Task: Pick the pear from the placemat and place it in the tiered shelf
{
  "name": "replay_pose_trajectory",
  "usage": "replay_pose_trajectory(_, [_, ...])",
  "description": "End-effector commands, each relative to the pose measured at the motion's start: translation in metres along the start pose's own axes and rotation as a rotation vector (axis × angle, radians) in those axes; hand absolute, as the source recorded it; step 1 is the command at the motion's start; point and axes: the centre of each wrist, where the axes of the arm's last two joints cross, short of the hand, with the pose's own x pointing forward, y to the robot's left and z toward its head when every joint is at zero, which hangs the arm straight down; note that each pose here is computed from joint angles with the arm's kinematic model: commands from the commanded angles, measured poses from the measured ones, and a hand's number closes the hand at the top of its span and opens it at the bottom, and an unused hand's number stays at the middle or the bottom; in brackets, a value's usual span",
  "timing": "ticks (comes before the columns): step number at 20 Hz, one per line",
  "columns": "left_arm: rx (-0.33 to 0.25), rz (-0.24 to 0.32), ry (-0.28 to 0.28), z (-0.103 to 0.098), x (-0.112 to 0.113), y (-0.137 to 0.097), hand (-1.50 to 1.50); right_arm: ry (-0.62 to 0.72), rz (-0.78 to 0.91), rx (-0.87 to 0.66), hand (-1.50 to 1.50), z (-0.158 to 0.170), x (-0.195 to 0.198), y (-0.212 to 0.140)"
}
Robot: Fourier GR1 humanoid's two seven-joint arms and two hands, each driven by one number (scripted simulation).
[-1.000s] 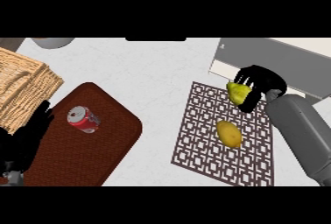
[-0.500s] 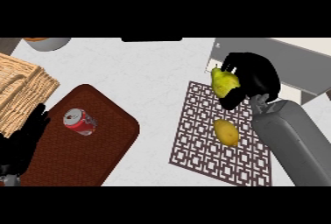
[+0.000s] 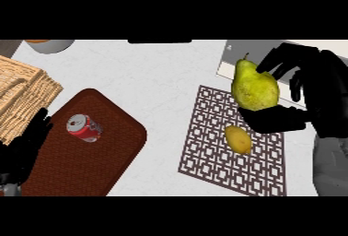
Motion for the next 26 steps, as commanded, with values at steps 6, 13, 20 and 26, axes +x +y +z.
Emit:
replay_pose_trajectory(6, [-0.022, -0.005, -0.002, 0.002, -0.013, 0.000, 0.00, 0.030, -0.098, -0.159, 1.50, 0.029, 0.021, -0.077])
replay_pose_trajectory(13, [-0.021, 0.002, -0.009, -0.012, 0.006, 0.011, 0.00, 0.081, 0.115, -0.318, 1.50, 0.000, 0.031, -0.111])
replay_pose_trajectory(20, [-0.033, -0.011, -0.006, -0.002, 0.005, 0.003, 0.00, 0.130, 0.140, -0.304, 1.50, -0.035, 0.033, -0.149])
replay_pose_trajectory(26, [-0.035, -0.001, -0.030, -0.006, 0.003, 0.004, 0.00, 0.169, 0.192, -0.337, 1.50, -0.062, 0.042, -0.163])
